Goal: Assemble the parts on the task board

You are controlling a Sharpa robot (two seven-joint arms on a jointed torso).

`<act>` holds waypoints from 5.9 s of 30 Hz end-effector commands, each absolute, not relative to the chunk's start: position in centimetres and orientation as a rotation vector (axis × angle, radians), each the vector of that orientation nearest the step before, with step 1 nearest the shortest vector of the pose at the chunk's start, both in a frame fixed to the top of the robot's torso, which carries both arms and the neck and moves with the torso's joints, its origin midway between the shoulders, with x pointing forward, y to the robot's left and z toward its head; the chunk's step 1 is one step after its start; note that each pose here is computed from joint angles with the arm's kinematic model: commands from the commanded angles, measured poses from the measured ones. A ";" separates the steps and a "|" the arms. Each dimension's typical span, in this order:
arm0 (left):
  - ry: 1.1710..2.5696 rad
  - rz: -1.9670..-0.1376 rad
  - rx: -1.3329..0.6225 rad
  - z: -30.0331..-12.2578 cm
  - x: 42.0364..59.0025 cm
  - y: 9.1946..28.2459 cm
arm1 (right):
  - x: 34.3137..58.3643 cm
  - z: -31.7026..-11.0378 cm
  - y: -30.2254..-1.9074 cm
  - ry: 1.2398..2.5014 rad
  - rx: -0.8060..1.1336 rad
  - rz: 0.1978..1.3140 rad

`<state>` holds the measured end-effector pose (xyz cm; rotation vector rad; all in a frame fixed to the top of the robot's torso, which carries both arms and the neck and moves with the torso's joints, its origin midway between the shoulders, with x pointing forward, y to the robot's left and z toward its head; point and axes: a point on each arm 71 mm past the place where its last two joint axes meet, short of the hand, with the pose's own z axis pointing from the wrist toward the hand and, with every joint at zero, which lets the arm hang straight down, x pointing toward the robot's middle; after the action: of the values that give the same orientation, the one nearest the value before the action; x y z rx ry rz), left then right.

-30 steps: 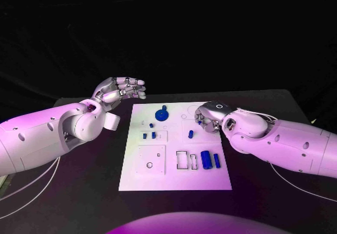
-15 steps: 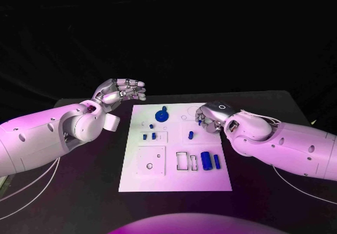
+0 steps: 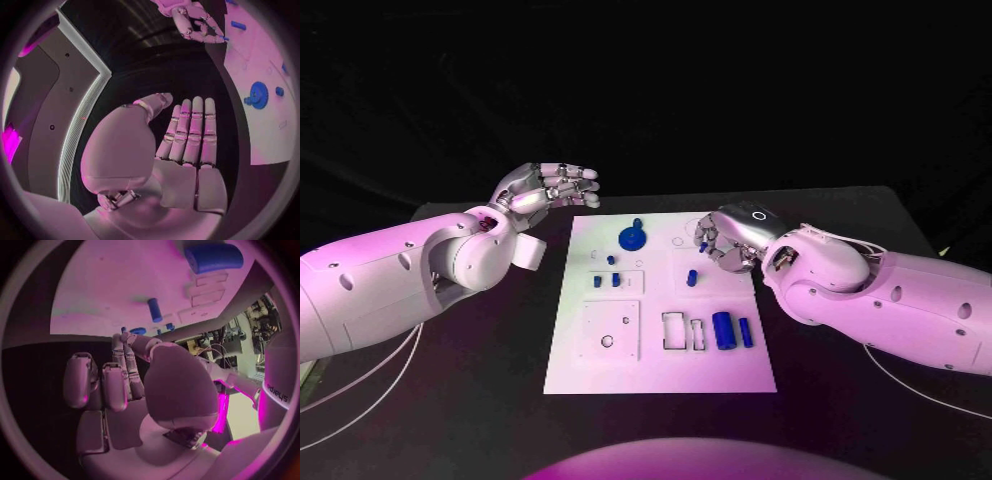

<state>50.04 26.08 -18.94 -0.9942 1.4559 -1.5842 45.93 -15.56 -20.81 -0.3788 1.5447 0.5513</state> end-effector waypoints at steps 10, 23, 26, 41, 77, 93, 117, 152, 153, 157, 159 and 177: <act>1.470 -1.611 -0.990 -18.9 50.1 25.4 | 42.1 -19.5 -9.5 1.513 -0.397 0.789; 1.469 -1.618 -0.974 -18.9 50.2 24.1 | 39.9 -22.8 -5.7 1.604 -0.383 0.902; 1.468 -1.619 -0.972 -18.9 50.2 23.9 | 39.7 -23.7 -5.4 1.625 -0.382 0.905; 1.476 -1.629 -0.964 -18.9 50.2 23.4 | 39.5 -25.6 -4.9 1.665 -0.384 0.902; 1.492 -1.632 -0.955 -18.9 50.2 23.2 | 39.5 -27.0 -4.3 1.718 -0.434 0.869; 1.494 -1.630 -0.956 -18.9 50.2 23.2 | 39.2 -27.4 -3.6 1.755 -0.490 0.856; 1.501 -1.620 -0.954 -19.0 50.2 23.4 | 39.3 -23.8 -7.4 1.641 -0.378 0.872; 1.500 -1.614 -0.956 -19.0 50.2 23.9 | 44.4 -22.3 -14.7 1.800 -0.398 0.646; 1.500 -1.614 -0.956 -19.0 50.2 23.9 | 44.4 -22.3 -14.6 1.799 -0.397 0.650; 1.502 -1.616 -0.955 -19.0 50.2 23.9 | 44.4 -22.5 -14.2 1.795 -0.390 0.665; 1.503 -1.616 -0.955 -19.0 50.2 23.9 | 44.4 -22.6 -14.1 1.795 -0.387 0.667; 1.505 -1.618 -0.956 -19.0 50.2 23.9 | 45.0 -23.2 -13.9 1.790 -0.383 0.635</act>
<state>50.23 24.09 -19.14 -0.9664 1.4993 -1.5965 44.99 -13.95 -23.08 -0.3705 1.7938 0.6485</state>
